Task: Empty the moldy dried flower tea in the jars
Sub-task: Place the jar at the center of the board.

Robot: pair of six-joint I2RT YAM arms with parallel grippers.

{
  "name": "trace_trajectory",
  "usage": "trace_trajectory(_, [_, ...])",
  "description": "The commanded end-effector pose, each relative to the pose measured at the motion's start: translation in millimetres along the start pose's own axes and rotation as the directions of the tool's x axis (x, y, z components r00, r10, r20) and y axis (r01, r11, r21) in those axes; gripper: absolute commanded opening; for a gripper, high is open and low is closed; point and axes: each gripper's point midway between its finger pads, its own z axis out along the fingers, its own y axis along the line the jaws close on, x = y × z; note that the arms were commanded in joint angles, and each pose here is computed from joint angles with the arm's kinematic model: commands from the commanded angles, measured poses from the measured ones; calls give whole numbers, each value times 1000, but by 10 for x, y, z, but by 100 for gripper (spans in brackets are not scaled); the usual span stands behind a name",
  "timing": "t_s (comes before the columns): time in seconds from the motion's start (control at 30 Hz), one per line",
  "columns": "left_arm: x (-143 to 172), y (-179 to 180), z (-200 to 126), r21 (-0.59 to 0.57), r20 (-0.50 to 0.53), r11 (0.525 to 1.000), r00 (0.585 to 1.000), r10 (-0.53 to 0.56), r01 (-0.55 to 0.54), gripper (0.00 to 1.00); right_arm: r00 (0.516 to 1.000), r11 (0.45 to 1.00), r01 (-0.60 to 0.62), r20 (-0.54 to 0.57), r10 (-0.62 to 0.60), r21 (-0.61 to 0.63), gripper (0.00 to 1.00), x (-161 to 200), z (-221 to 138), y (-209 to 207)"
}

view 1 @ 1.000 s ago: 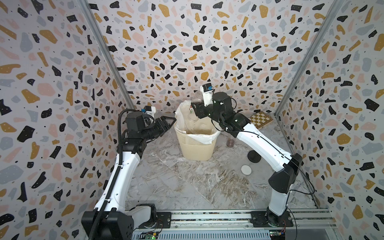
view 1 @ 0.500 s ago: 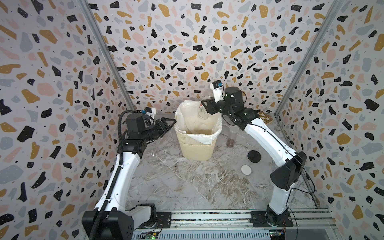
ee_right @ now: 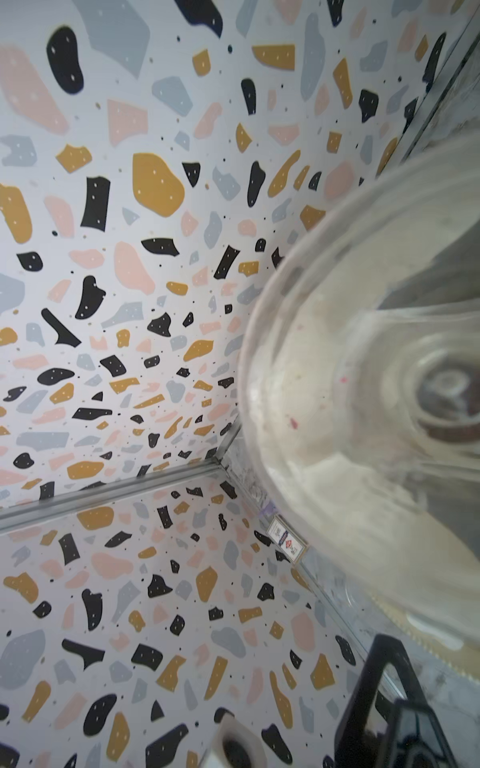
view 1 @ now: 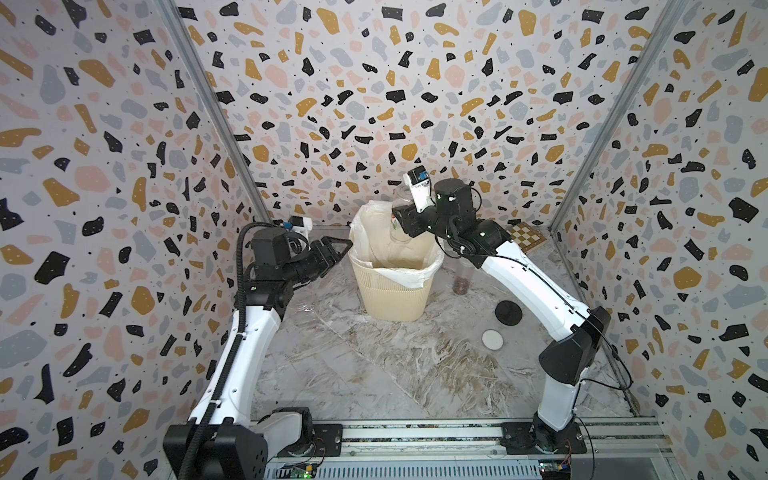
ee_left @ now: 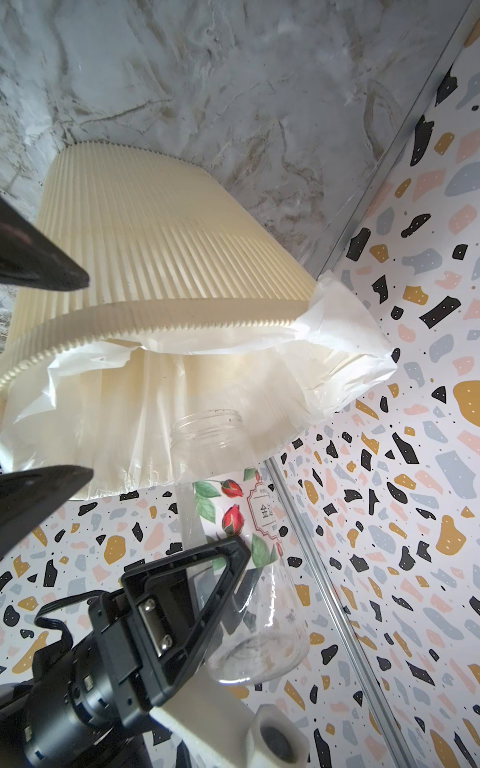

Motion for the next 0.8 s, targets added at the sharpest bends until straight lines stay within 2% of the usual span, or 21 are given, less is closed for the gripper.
trace_trajectory(0.0, [-38, -81, -62, 25, 22, 999, 999, 37, -38, 65, 995, 985, -38, 81, 52, -168, 55, -353, -337, 143])
trace_trajectory(0.07, [-43, -92, -58, 31, 23, 999, 999, 36, -37, 65, 991, 985, -85, 93, 99, -152, 54, -384, -368, 61])
trace_trajectory(0.13, [-48, -119, -70, 39, 24, 998, 999, 37, -38, 65, 995, 1000, 2, 98, -1, -10, 54, -376, -370, 34])
trace_trajectory(0.17, [-50, -128, -77, 41, 24, 998, 999, 40, -41, 65, 995, 999, 34, 94, -33, -2, 55, -375, -370, 72])
trace_trajectory(0.2, [-51, -155, -86, 45, 23, 998, 999, 43, -44, 65, 995, 999, 31, 96, -27, -41, 55, -402, -389, 122])
trace_trajectory(0.33, [-93, -292, -136, 72, 25, 996, 998, 57, -58, 65, 969, 959, -175, 132, 207, -222, 55, -519, -534, -11])
trace_trajectory(0.4, [-121, -431, -181, 112, 29, 991, 997, 70, -73, 65, 928, 898, -289, 134, 348, -333, 54, -544, -635, -111])
trace_trajectory(0.47, [-147, -617, -231, 177, 39, 979, 994, 99, -104, 65, 887, 840, -352, 138, 440, -413, 54, -565, -737, -142])
trace_trajectory(0.6, [-156, -985, -295, 283, 53, 946, 987, 150, -159, 65, 833, 785, -387, 181, 522, -484, 54, -634, -936, -153])
trace_trajectory(0.77, [-60, -1267, -146, 352, 17, 918, 982, 190, -184, 64, 747, 696, -454, 188, 638, -557, 55, -653, -1135, -233])
